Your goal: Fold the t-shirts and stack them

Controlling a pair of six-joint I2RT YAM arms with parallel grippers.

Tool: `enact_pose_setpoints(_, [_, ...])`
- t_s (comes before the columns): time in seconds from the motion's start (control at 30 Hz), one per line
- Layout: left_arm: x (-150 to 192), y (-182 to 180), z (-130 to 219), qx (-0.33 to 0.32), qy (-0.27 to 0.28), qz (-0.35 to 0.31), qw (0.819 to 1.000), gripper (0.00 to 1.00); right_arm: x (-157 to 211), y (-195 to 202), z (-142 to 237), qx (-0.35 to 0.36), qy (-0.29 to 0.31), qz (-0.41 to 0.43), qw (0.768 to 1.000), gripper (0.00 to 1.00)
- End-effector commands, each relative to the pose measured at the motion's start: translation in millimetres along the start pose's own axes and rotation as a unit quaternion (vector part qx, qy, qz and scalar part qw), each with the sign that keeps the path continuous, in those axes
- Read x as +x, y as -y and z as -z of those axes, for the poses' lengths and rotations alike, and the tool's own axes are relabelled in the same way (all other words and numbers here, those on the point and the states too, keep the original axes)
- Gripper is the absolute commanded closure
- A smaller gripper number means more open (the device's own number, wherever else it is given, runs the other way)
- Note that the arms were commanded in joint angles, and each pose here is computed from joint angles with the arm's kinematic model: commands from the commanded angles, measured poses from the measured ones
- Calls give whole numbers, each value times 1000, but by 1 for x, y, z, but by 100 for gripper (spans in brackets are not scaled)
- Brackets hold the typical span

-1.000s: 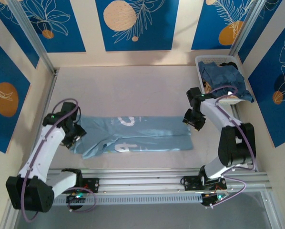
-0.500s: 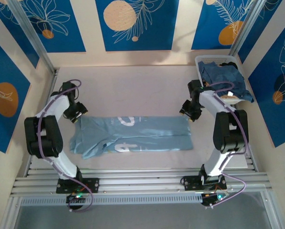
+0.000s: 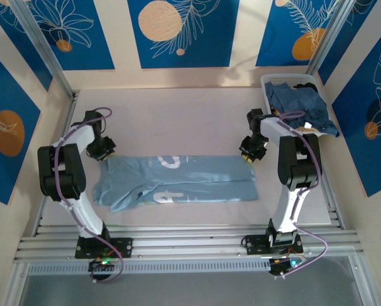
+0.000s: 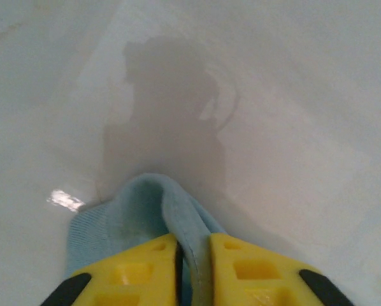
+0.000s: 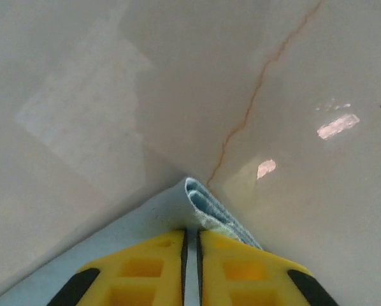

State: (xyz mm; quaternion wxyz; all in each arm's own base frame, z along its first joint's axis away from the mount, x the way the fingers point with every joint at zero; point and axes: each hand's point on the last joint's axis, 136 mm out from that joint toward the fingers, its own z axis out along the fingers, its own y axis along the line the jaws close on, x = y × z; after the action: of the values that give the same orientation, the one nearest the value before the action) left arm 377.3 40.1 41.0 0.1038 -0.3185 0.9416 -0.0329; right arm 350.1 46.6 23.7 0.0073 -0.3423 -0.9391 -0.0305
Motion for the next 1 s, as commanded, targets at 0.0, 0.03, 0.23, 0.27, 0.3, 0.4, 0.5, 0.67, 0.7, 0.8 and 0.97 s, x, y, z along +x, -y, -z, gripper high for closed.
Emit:
enact_pose_setpoints(0.0, [-3,-21,3,-23,7,3,1000,87,-2,8,2,30,-1,-18,999,95])
enact_pose_setpoints(0.03, [-3,-25,5,-25,7,5,1000,88,-3,10,1,39,1,-20,999,99])
enact_pose_setpoints(0.23, [1,-38,21,-33,21,9,999,84,-7,16,2,59,10,-27,998,100])
enact_pose_setpoints(0.27, [4,-41,22,-39,18,10,999,81,-7,15,2,57,10,-25,998,100])
enact_pose_setpoints(0.3, [8,-45,23,-47,11,14,999,76,-7,12,4,54,11,-19,998,100])
enact_pose_setpoints(0.4, [14,-49,31,-53,8,16,998,67,-9,4,17,53,32,7,998,95])
enact_pose_setpoints(0.5, [21,-53,60,-59,42,17,997,56,-10,-7,41,40,70,38,996,79])
enact_pose_setpoints(0.67, [86,-24,83,-31,19,-60,998,52,15,-35,69,-27,91,107,990,64])
enact_pose_setpoints(0.7, [107,-17,83,-20,7,-76,997,52,25,-46,71,-52,86,129,987,62])
enact_pose_setpoints(0.8, [160,-4,81,9,-24,-92,995,43,57,-68,71,-107,46,165,979,58])
enact_pose_setpoints(0.97, [207,19,76,50,-69,-153,984,38,101,-92,65,-160,-17,194,968,56])
